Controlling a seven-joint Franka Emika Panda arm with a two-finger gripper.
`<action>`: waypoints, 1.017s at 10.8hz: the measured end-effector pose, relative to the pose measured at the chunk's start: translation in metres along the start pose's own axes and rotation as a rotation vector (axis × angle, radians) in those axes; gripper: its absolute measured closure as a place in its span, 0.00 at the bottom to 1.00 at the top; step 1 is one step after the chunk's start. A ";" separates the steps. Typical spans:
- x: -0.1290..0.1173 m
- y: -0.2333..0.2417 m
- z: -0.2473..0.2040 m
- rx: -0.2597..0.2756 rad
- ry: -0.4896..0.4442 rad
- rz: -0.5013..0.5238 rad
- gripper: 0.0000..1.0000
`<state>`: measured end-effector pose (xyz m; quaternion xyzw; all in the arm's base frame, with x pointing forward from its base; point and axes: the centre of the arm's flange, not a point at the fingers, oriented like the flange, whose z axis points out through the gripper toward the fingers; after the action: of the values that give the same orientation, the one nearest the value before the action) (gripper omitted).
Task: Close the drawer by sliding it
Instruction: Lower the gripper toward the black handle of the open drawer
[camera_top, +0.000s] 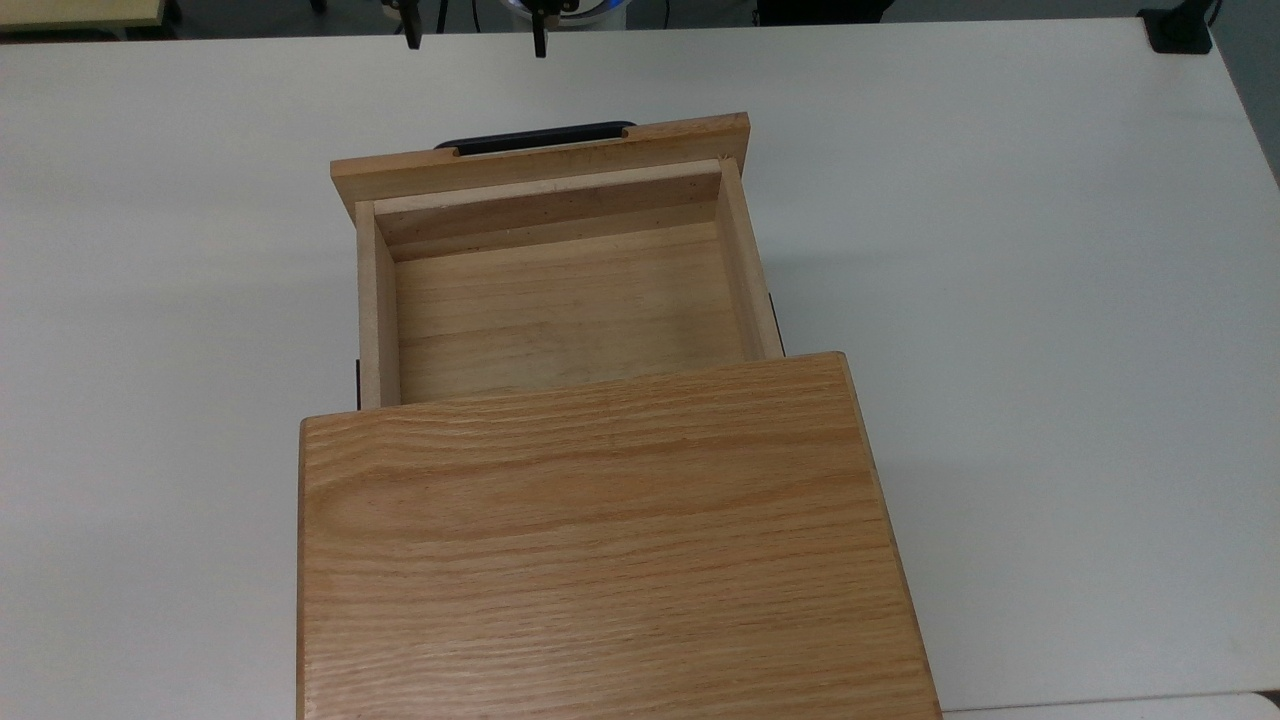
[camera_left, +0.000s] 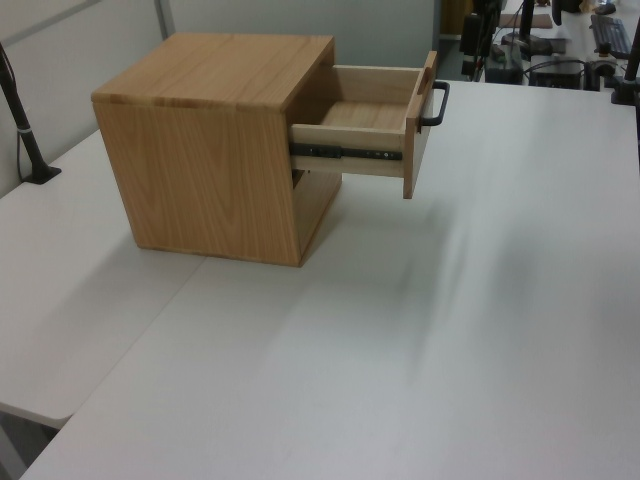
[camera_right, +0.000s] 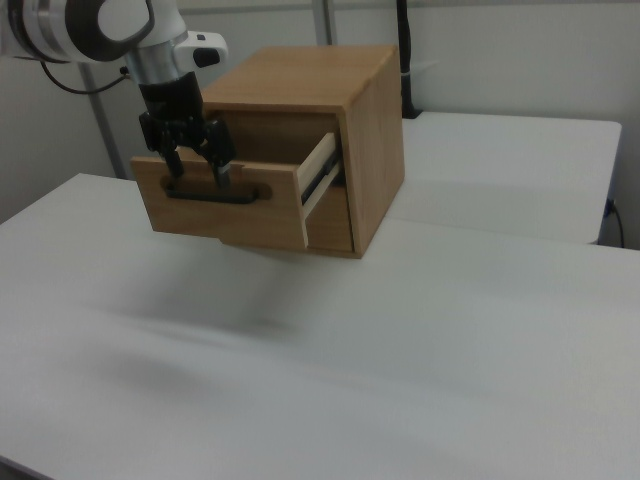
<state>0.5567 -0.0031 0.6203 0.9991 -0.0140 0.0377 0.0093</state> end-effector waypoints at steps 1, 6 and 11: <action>0.000 0.000 0.001 0.000 0.000 0.000 0.00; 0.001 0.000 0.001 0.000 -0.002 0.000 0.00; 0.001 0.000 0.002 0.000 -0.004 -0.033 0.00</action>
<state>0.5574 -0.0030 0.6182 0.9993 0.0022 0.0358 0.0099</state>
